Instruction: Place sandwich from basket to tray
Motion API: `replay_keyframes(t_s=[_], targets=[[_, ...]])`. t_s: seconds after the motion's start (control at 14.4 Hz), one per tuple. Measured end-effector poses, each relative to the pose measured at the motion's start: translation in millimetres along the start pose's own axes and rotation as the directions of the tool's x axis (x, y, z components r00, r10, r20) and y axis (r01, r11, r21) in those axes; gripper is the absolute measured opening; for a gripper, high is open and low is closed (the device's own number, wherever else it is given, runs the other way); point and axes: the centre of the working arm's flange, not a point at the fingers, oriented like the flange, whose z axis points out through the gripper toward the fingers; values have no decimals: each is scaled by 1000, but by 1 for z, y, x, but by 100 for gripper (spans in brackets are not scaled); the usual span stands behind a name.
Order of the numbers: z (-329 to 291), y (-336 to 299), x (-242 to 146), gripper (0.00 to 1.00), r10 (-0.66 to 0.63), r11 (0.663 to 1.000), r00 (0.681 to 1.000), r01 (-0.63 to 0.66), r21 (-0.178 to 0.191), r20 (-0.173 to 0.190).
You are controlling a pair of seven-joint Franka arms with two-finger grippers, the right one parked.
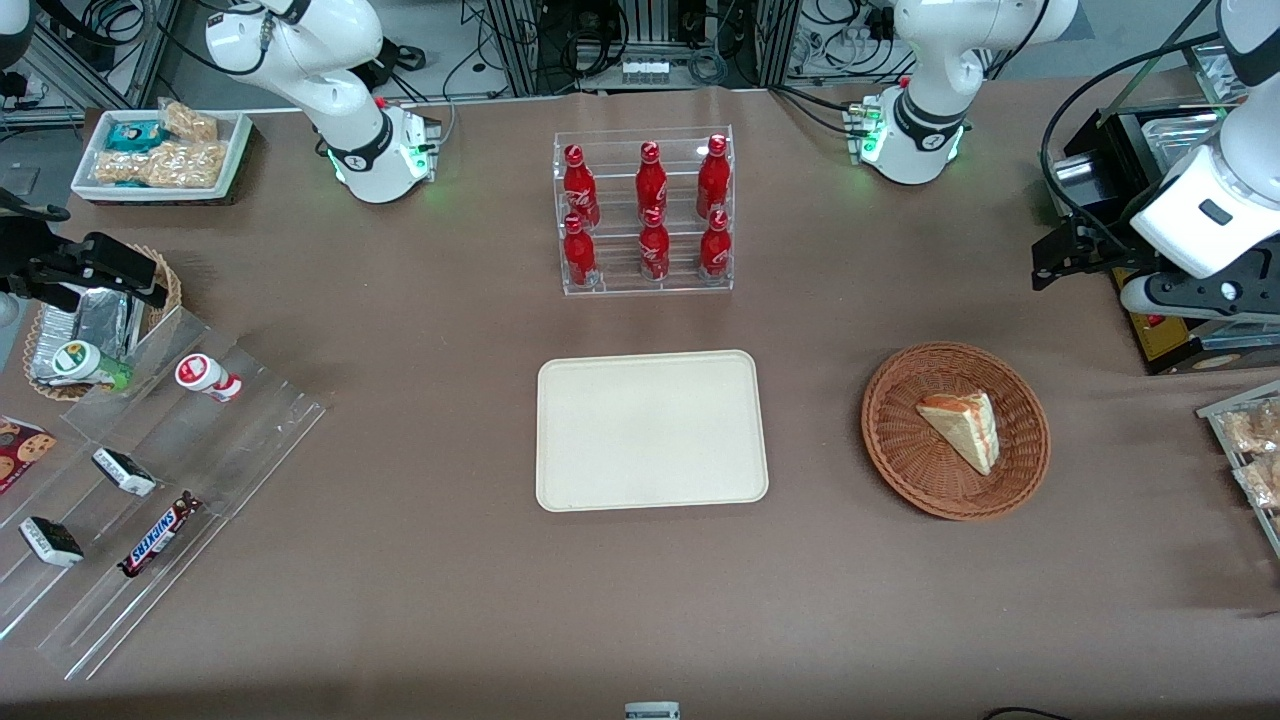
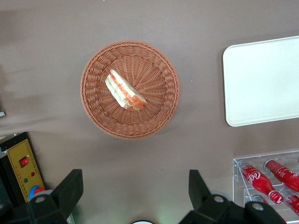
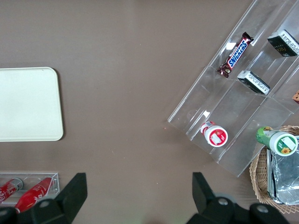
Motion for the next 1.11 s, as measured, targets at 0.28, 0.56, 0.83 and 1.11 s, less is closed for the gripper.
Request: replay_keyframes(t_s=[0.28, 0.56, 0.83, 1.11], targets=[[-4, 0, -3, 100, 0, 1000, 1000, 0, 0, -8], [-4, 0, -3, 100, -1, 1000, 1000, 1, 0, -6], [-2, 0, -2, 100, -2, 1000, 1000, 2, 1, -3], [13, -2, 5, 100, -4, 1000, 1000, 4, 1, 27]])
